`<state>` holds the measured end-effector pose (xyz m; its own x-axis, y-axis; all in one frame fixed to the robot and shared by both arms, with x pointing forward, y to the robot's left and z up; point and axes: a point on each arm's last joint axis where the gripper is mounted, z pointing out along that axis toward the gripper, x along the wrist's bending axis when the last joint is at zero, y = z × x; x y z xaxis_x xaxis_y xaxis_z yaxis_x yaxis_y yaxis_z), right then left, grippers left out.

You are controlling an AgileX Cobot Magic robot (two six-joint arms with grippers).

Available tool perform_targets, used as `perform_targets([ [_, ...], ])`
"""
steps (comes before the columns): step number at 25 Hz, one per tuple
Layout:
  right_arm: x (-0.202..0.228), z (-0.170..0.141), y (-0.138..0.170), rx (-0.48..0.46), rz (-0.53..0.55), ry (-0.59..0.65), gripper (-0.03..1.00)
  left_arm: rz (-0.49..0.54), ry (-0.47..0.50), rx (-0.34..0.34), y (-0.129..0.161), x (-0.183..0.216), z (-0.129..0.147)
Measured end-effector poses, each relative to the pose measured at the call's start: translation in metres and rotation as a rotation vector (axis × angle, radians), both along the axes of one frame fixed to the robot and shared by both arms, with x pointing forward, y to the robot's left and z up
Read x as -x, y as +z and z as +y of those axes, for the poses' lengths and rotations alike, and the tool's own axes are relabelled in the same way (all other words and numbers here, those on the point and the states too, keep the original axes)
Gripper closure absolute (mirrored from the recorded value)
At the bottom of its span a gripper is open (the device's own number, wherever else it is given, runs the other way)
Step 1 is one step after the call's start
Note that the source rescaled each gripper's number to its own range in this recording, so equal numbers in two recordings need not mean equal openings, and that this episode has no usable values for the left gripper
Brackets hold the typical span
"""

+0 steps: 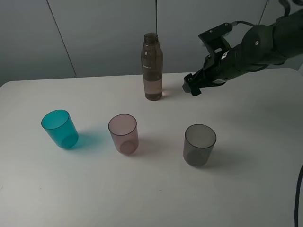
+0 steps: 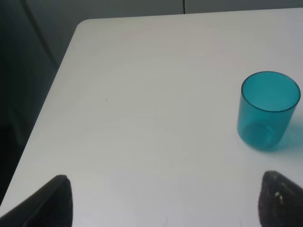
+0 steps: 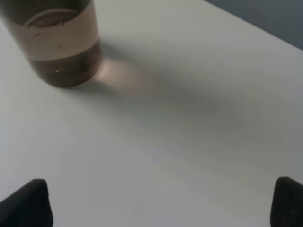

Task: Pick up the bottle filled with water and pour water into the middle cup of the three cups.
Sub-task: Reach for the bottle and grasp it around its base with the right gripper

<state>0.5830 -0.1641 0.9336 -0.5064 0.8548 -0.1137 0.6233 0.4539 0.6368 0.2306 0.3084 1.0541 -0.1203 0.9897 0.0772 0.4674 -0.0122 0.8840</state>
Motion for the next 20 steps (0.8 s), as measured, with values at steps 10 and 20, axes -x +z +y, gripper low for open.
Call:
perform_targets([
  [10,-0.009,0.022,-0.013,-0.078,-0.063,-0.030,-0.03,0.000,0.000,0.000,0.000,0.000,0.000],
  [20,-0.013,0.026,-0.014,-0.147,-0.091,-0.051,-0.03,0.000,0.000,0.000,0.000,0.000,0.000],
])
